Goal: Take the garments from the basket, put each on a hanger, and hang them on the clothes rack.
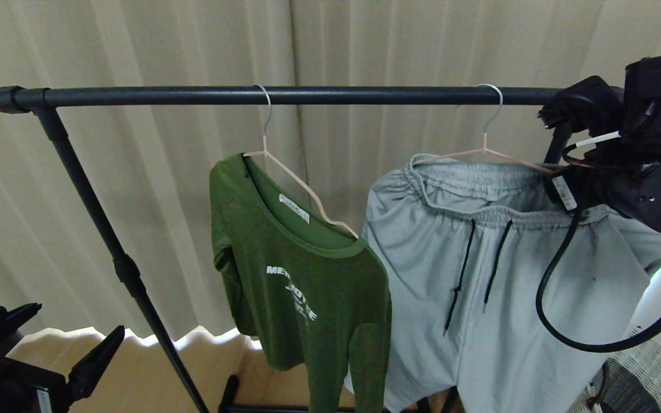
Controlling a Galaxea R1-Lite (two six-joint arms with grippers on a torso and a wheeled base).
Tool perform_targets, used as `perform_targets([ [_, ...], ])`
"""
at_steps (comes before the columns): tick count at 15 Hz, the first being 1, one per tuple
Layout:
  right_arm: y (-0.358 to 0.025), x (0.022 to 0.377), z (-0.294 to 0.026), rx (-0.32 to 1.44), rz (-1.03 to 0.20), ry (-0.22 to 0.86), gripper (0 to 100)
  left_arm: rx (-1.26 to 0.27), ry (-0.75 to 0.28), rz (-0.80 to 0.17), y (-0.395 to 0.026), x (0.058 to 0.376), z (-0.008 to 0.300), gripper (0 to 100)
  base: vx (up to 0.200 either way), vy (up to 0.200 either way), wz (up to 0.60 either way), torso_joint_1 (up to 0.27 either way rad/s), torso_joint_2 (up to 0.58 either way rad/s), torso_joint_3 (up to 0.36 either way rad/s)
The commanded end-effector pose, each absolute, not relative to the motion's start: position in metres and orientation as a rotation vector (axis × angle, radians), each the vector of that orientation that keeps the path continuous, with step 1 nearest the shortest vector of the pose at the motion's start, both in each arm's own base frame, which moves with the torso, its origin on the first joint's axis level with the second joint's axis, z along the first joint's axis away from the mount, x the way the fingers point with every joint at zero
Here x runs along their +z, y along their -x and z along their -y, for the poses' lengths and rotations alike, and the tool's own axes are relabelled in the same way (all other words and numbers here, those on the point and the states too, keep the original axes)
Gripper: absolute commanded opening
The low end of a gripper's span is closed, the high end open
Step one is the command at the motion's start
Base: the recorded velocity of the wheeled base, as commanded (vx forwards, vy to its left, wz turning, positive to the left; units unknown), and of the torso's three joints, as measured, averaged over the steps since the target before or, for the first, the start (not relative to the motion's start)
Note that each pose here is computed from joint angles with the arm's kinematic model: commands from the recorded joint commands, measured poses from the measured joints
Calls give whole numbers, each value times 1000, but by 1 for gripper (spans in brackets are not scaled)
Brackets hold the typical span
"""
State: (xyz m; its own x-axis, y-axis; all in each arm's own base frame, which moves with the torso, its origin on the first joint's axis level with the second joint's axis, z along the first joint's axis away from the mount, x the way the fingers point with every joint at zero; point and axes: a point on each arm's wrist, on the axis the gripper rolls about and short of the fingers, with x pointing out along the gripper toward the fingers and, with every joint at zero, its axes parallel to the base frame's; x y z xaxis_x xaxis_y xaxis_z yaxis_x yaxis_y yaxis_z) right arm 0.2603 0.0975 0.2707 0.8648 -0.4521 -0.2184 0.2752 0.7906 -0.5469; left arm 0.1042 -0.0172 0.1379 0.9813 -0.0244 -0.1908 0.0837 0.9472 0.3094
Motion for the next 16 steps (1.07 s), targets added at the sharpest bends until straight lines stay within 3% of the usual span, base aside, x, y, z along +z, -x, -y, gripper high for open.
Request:
perform_targets([
  [1, -253, 279, -96, -399, -317, 495, 100, -54, -321, -182, -104, 139, 17, 100, 0, 0, 0, 0, 0, 0],
  [6, -217, 303, -103, -238, -202, 367, 100, -52, -320, -167, -102, 140, 17, 100, 0, 0, 0, 0, 0, 0],
  [11, -221, 260, -105, -156, -325, 432, 100, -43, -314, -145, -99, 143, 16, 100, 0, 0, 0, 0, 0, 0],
  [16, -225, 260, -111, 13, -286, 366, 100, -43, -314, -144, -99, 143, 16, 100, 0, 0, 0, 0, 0, 0],
])
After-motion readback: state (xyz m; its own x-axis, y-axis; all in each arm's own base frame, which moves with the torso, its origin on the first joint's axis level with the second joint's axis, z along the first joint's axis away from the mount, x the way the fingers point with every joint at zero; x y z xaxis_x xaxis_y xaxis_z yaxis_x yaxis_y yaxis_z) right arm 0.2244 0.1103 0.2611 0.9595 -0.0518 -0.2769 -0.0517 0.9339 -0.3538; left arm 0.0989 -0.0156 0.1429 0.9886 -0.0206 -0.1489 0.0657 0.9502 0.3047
